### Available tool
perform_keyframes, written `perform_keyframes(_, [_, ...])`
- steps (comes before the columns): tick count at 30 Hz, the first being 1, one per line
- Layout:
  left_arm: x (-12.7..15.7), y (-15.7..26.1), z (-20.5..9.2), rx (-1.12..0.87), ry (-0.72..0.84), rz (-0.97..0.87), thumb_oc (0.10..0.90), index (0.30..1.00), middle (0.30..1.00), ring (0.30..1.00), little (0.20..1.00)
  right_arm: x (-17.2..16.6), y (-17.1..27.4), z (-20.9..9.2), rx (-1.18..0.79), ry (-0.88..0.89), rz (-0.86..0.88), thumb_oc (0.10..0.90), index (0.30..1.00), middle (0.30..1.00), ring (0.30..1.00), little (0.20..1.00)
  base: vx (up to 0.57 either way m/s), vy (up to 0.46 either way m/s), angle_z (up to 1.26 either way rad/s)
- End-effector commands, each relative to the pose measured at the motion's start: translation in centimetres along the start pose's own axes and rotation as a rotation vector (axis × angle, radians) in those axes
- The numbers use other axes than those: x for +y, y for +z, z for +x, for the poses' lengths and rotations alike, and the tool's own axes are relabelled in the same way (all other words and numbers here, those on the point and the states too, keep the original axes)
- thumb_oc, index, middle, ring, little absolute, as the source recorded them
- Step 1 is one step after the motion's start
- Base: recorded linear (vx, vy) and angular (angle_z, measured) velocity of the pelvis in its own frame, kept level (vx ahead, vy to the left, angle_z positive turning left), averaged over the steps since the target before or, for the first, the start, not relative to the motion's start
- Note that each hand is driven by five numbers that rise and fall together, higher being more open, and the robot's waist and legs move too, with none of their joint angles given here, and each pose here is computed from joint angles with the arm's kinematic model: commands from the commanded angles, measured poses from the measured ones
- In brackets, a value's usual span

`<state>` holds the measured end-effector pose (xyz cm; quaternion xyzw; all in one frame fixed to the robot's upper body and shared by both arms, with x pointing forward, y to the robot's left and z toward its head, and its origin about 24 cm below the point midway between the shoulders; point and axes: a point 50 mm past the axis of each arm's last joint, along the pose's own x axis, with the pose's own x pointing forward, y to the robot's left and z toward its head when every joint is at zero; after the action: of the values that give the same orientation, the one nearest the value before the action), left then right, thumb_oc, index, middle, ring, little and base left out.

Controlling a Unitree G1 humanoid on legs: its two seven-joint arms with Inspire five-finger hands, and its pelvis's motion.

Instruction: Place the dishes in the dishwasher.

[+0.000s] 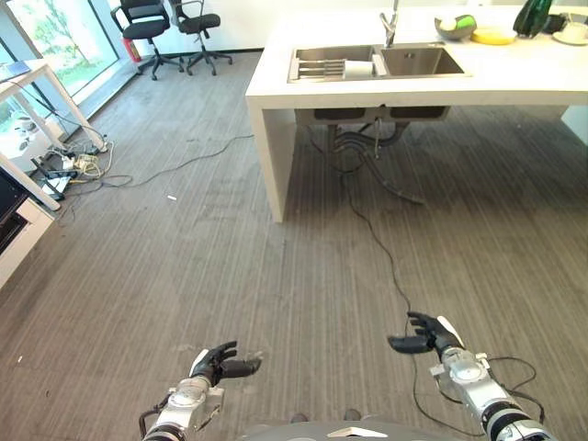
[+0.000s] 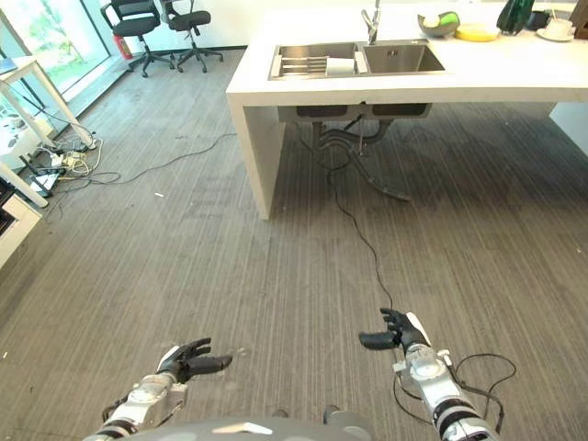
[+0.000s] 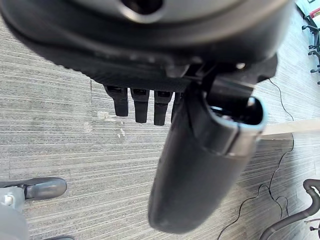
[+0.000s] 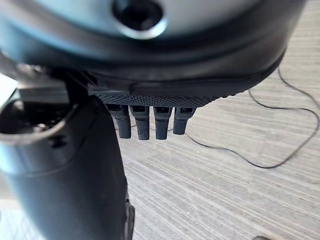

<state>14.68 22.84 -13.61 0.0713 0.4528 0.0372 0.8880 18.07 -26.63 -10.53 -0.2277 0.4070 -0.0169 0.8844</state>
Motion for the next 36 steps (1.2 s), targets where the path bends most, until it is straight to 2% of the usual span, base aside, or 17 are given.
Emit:
perform_keyframes(1, [1.1,5.2,0.5,-0.192,0.016,0.004,0.8,0.9,0.9,0.9,0.9,-1.3,3.3,0.4,-0.137,-0.042,-0.04,0.8,0.9,0.9,0.9,0.9,0.0,0.0,0.0])
perform_keyframes(11, [1.7,4.9,0.6,-0.172,0.047,0.075,0.8,0.9,0.9,0.9,0.9,-0.8,1.7,0.6,-0.058,-0.044,0.045,0.8,0.9,0.9,0.9,0.9,0.01,0.017,-0.04])
perform_keyframes(17, [0.6,3.0,0.6,-0.111,0.036,-0.09,0.8,0.9,0.9,0.9,0.9,0.9,0.2,0.2,-0.022,-0.02,0.251,0.8,0.9,0.9,0.9,0.9,0.01,0.013,-0.04])
perform_keyframes(20, [-0.5,1.9,0.5,-0.069,0.005,-0.159,0.8,0.9,0.9,0.9,0.9,1.6,-0.7,-0.1,0.004,-0.011,0.291,0.8,0.9,0.9,0.9,0.9,0.02,0.008,-0.02])
perform_keyframes(29, [-0.8,0.7,0.4,-0.02,0.005,-0.164,0.8,0.9,0.9,0.9,0.9,1.9,-1.1,-0.1,0.027,-0.006,0.312,0.8,0.9,0.9,0.9,0.9,0.02,0.002,-0.04])
perform_keyframes(36, [-0.4,0.5,0.4,-0.01,0.019,-0.114,0.8,0.9,0.9,0.9,0.9,1.9,-1.8,-0.1,0.072,-0.006,0.259,0.8,0.9,0.9,0.9,0.9,0.0,0.01,-0.01])
